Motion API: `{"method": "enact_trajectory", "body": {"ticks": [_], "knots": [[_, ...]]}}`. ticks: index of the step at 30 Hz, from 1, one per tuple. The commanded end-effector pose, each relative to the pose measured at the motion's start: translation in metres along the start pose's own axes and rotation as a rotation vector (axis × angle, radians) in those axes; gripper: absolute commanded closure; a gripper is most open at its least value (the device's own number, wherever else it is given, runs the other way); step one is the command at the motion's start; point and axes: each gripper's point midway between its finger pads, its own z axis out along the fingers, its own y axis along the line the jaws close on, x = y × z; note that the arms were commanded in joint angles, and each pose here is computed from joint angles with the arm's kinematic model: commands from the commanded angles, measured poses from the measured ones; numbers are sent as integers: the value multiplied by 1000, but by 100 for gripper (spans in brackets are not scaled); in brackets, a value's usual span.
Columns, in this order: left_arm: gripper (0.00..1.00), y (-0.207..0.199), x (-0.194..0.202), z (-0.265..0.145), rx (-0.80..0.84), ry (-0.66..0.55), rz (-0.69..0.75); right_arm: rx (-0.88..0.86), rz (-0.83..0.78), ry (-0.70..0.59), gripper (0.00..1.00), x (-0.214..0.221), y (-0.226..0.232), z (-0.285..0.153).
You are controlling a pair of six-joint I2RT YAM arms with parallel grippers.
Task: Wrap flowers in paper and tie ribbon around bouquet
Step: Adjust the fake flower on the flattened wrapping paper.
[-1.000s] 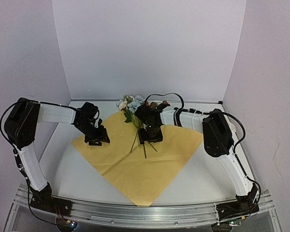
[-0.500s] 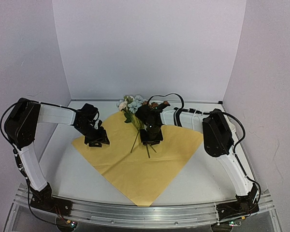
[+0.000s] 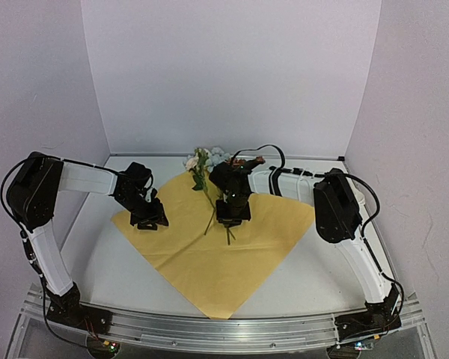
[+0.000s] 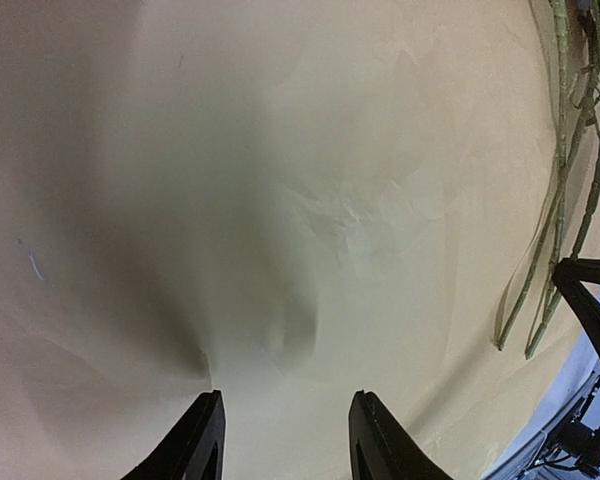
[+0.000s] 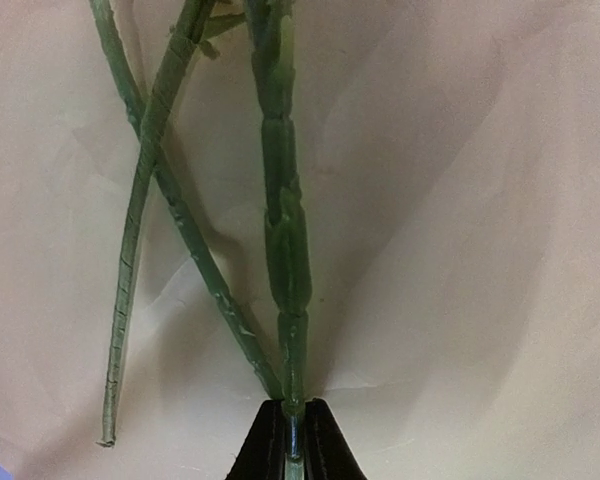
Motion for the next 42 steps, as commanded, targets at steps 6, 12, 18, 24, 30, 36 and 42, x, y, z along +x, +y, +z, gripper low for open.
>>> {"method": "enact_trajectory", "body": {"ticks": [6,12,18,24,30,36,42], "knots": [[57,-3,-7,-4,18,-28,-2,-130,113,20,92,-3,26,-20],[57,-19,-17,-14,49,-47,26,-112,54,-29,58,-8,13,-46],[53,-60,-34,-22,88,-86,112,-70,80,-43,53,-4,-38,-77],[50,-99,-54,-6,132,-95,138,-16,156,-20,60,22,-100,-79],[42,-129,-87,16,93,-156,143,43,196,19,64,54,-139,-64],[45,-128,-109,42,-28,-194,127,85,196,36,65,68,-155,-55],[45,-143,-90,57,-72,-185,218,99,205,44,66,71,-160,-49]]}}
